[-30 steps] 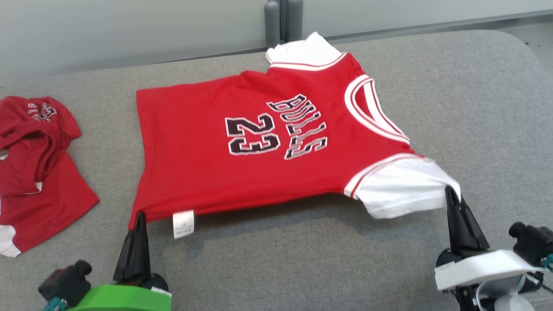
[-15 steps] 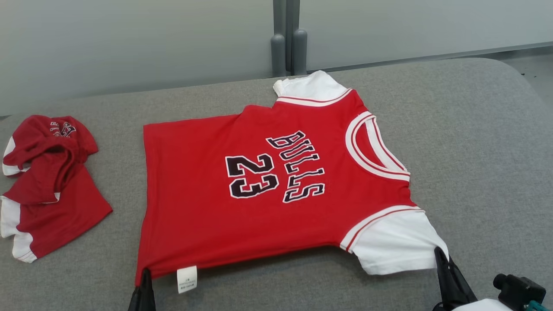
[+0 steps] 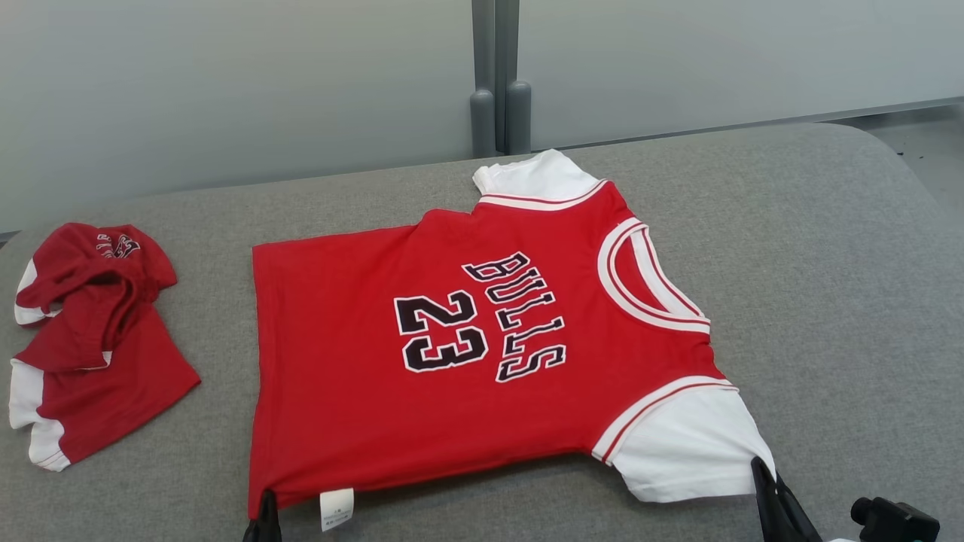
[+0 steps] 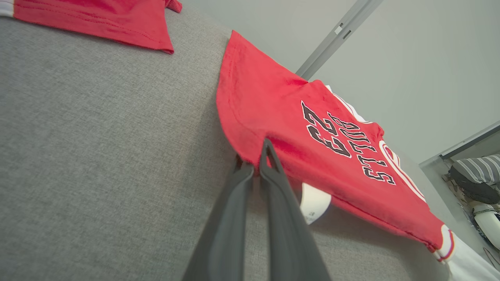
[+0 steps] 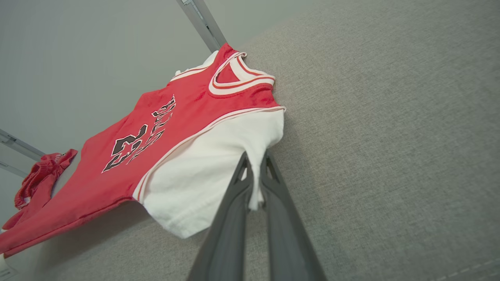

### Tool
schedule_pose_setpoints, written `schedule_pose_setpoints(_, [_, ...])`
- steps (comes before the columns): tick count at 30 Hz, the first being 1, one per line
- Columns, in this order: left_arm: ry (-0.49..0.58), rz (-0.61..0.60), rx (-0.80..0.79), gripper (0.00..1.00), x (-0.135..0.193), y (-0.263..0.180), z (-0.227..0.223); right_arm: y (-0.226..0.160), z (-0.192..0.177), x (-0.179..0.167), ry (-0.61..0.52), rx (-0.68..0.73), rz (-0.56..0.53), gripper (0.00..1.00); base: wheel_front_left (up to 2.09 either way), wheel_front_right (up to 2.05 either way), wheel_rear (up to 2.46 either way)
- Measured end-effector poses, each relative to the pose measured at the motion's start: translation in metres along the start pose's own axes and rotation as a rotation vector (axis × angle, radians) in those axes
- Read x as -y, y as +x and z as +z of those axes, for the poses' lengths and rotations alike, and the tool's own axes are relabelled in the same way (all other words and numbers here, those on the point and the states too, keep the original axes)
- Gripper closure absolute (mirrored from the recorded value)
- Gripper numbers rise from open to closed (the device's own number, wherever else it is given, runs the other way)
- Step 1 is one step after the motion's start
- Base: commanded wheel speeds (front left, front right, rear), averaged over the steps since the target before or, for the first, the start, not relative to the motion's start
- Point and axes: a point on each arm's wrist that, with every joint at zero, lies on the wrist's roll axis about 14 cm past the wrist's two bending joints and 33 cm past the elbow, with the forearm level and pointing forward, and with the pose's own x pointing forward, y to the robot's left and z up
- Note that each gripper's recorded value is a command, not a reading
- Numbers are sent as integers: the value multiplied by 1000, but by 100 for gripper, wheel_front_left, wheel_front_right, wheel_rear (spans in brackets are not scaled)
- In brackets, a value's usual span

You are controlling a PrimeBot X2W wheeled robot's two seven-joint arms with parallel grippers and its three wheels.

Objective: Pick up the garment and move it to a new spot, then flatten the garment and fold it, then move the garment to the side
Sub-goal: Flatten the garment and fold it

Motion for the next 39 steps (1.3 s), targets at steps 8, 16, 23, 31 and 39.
schedule_pose_setpoints(8, [-34,-12,-4,100,5,0,-2,4,-1,-2,6,-1,6,100,0,0,0])
schedule_pose_setpoints(16, [-87,-36,-15,100,16,14,1,23,10,-7,-13,22,22,100,0,0,0])
schedule_pose_setpoints(23, [-145,-26,-12,100,16,34,7,46,20,-12,-34,29,35,100,0,0,0])
schedule_pose_setpoints(31, [-142,-10,-30,100,14,58,5,76,28,-19,-44,30,47,100,0,0,0])
schedule_pose_setpoints(39, [-99,-5,-56,100,13,80,1,108,31,-24,-87,16,48,100,0,0,0])
